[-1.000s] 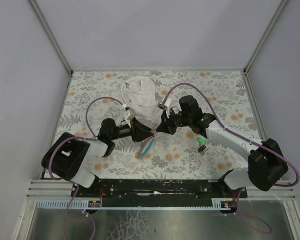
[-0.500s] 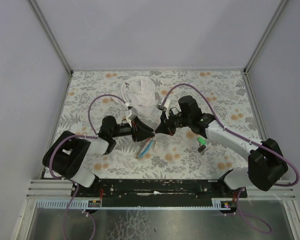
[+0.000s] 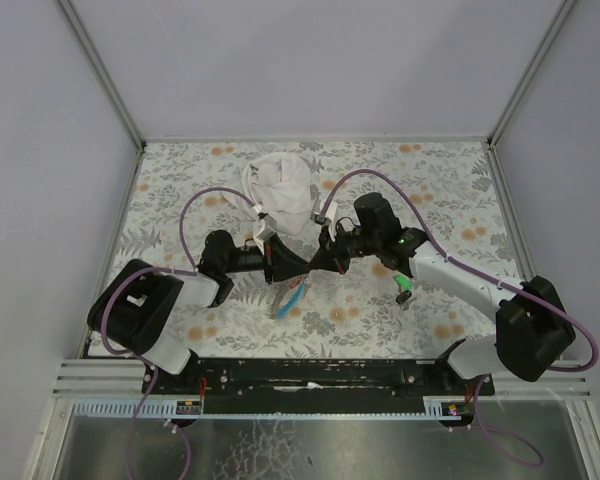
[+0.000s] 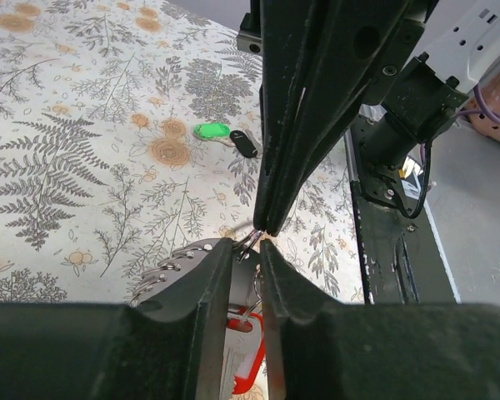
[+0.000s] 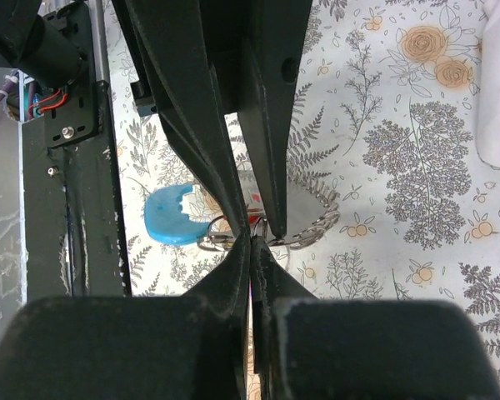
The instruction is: Put the keys on the keyring
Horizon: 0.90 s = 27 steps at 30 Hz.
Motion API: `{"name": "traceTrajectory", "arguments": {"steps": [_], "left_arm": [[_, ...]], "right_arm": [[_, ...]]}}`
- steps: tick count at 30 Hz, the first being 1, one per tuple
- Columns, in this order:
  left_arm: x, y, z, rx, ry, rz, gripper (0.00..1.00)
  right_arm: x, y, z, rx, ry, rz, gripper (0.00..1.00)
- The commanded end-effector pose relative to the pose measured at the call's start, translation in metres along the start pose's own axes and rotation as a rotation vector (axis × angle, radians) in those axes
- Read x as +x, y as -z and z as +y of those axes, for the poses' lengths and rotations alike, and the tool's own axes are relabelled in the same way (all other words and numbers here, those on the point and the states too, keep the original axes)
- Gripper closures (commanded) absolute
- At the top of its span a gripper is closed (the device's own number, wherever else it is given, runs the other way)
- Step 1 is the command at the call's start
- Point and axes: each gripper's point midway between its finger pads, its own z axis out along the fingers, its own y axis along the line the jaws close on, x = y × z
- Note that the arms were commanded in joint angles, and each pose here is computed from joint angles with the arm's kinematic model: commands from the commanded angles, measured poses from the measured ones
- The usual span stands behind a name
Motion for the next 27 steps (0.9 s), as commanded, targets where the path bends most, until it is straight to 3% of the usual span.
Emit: {"name": "traceTrajectory", "arguments": {"steps": [1,6,12,17,27], "left_arm": [[-0.015,-0.002,-0.006,0.044,-0.078,-0.032,0.86],[-0.021,0.0,-0.012,0.045,-0.1,-0.042,1.0],[-0.022,0.004,-0.008,-0.02,-0.117,-0.015,1.0],[-0.02,0.005,0.001,-0.124,-0.143,0.04,1.0],[-0.021,0.002,0.01,-0.275,-0.216,0.159,1.0]], "right_arm": [[-0.023,0.0,0.007,-0.029,0.072,-0.056,1.0],[-0.019,0.001,0.003,-0.001,0.068,-0.042,1.0],[-0.016,0.005,0.0,0.032,0.062,-0.04,1.0],[-0.019,0.012,-0.003,0.077,0.079,-0.052,0.8],[-0.013,0.017,0.003,0.049,0.287,-0.077,0.59]]}}
